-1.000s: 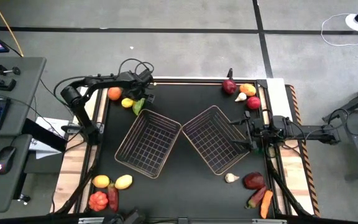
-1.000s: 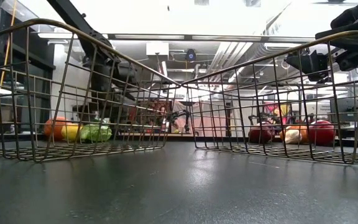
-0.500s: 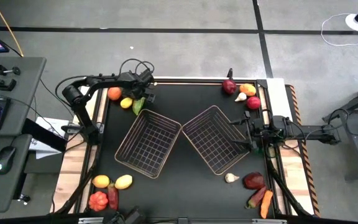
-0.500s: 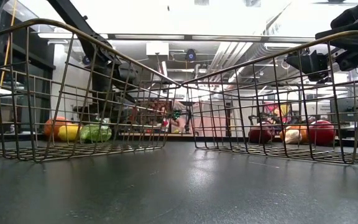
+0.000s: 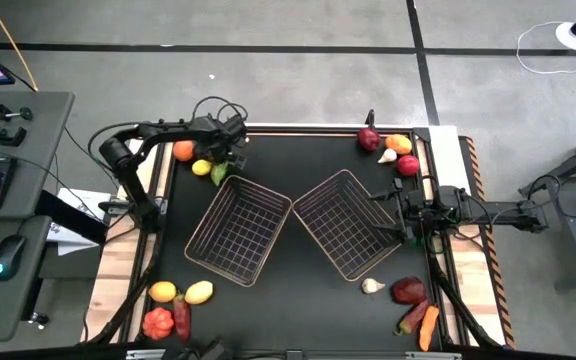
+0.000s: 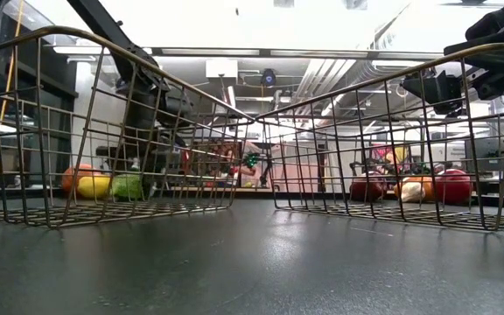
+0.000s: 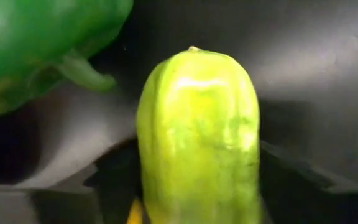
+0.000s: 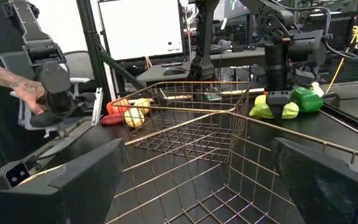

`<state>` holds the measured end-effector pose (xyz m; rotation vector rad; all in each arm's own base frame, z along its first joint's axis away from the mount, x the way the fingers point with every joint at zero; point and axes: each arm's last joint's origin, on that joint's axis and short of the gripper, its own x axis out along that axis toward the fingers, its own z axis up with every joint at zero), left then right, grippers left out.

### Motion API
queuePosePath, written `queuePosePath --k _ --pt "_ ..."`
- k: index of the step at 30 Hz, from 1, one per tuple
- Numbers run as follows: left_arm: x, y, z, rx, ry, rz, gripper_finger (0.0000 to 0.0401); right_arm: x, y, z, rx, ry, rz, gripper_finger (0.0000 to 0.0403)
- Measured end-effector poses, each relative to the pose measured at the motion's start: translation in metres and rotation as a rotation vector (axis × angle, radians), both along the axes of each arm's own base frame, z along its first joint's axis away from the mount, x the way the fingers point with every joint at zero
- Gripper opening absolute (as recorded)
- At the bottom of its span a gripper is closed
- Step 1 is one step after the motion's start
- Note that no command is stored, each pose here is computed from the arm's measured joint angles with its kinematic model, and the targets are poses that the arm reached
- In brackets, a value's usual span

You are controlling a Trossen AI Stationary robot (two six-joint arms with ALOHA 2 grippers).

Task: Sort produce into baskets
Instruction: Put the chayote into the left basket

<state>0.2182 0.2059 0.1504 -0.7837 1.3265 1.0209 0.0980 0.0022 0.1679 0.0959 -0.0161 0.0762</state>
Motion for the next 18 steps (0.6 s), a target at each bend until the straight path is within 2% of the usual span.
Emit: queuePosePath --k 3,6,10,14,18 --pt "0.001 -0.004 0.014 0.035 -0.036 -0.028 0.0183 0.0 0.0 0.0 0.0 0.0 0.0 0.0399" --pt "-0.002 -0.007 0.042 0.102 -0.109 -0.032 0.0181 0.0 0.0 0.0 0.0 0.0 0.0 0.0399" --pt "-0.009 -0.018 0.097 0.234 -0.268 -0.051 0.0181 0.0 0.0 0.0 0.0 0.0 0.0 0.0399" --pt "-0.014 -0.054 0.151 0.323 -0.538 -0.169 0.0181 0.0 0.0 0.0 0.0 0.0 0.0 0.0399" --pt "-0.019 -0.106 0.185 0.34 -0.725 -0.353 0.0182 0.0 0.0 0.0 0.0 0.0 0.0 0.0399"
